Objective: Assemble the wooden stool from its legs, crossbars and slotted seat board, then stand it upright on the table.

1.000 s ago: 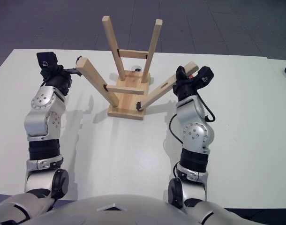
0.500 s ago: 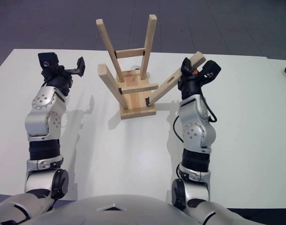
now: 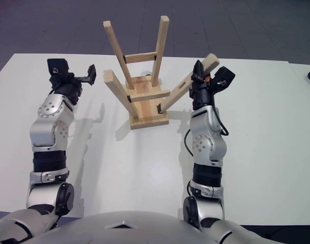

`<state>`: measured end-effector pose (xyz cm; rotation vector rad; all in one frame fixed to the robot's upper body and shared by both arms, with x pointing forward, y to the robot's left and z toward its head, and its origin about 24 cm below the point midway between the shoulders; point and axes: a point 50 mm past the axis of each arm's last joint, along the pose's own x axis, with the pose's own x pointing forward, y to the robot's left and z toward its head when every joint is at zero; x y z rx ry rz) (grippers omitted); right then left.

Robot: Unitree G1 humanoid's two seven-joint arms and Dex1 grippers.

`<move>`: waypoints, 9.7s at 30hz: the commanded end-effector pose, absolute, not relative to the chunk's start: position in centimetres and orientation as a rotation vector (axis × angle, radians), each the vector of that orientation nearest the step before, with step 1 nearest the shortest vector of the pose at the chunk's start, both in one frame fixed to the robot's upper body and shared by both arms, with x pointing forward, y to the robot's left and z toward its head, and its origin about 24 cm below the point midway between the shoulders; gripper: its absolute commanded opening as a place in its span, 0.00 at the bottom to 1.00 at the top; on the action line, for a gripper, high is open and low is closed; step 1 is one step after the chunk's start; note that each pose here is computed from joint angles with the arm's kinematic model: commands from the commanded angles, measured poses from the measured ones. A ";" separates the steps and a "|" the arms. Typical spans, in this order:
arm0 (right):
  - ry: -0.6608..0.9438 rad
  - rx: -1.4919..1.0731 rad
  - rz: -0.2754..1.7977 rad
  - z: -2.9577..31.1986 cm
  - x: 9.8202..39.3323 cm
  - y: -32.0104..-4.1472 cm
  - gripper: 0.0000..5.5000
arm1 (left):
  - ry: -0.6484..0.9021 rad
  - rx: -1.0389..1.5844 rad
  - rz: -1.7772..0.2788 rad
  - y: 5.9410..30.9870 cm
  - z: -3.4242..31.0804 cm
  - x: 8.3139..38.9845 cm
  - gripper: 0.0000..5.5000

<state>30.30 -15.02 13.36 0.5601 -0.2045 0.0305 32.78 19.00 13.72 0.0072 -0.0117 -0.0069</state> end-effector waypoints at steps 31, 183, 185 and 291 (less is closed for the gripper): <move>0.405 0.253 0.163 5.7 27.4 -14.6 0.19 | -0.249 -0.024 -0.313 17.9 19.4 25.2 0.98; 0.656 -0.021 0.347 3.6 26.3 -12.2 0.21 | -0.195 -0.009 -0.427 14.7 18.6 26.4 0.98; 0.656 -0.022 0.353 3.6 26.5 -11.9 0.21 | -0.197 -0.010 -0.425 14.7 18.6 26.4 0.98; 0.438 0.232 0.421 14.8 30.7 -10.6 0.19 | -0.564 -0.020 0.035 20.7 27.9 29.9 0.98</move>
